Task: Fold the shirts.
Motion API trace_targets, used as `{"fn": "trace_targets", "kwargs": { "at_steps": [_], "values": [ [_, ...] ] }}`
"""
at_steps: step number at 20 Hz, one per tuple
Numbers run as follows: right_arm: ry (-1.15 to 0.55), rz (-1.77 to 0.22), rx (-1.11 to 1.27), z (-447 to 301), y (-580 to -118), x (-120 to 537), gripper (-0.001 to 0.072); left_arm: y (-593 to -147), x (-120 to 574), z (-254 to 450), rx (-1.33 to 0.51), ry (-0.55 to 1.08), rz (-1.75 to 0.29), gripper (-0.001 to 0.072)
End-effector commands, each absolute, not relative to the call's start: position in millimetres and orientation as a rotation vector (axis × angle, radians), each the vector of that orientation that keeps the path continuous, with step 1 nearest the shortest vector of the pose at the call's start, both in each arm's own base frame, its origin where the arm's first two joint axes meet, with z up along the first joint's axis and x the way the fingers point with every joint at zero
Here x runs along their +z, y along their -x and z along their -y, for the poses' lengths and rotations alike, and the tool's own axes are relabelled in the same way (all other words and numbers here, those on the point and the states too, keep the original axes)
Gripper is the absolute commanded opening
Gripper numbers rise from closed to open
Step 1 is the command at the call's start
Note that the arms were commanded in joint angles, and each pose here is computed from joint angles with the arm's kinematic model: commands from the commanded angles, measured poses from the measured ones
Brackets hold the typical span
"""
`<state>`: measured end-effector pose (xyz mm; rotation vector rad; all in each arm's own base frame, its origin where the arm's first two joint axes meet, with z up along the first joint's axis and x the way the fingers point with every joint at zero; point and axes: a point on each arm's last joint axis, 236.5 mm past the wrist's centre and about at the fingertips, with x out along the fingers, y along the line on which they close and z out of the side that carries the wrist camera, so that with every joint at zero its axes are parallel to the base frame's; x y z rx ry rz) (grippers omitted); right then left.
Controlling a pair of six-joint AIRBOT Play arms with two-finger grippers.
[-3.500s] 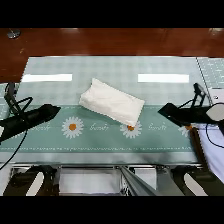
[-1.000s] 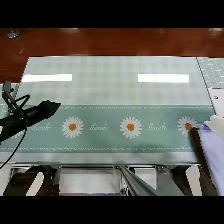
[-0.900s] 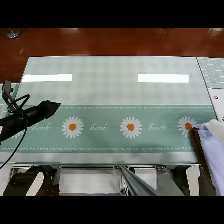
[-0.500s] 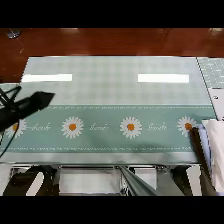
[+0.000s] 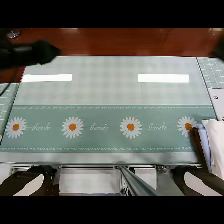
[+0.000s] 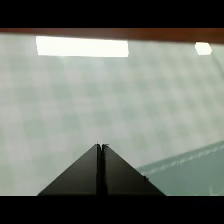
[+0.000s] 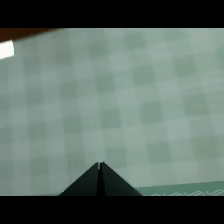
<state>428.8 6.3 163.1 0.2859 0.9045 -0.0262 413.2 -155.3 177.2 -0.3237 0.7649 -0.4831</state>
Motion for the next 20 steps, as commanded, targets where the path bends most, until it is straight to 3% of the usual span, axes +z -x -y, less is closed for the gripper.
{"fn": "trace_targets", "kwargs": {
  "at_steps": [1,5,20],
  "values": [
    [0.053,-1.173,-0.010,-67.3,-429.5,32.6,0.0025,-399.9,62.6,151.9,-0.370,0.150,-1.145,0.0029],
    [0.046,-1.380,-0.074,-53.5,-399.3,-41.5,0.0025,-400.6,35.1,149.0,-0.349,0.158,-1.191,0.0030],
    [0.063,-1.375,-0.074,-50.7,-397.8,-34.9,0.0026,-387.2,29.2,148.3,-0.357,0.148,-1.253,0.0030]
  ]
}}
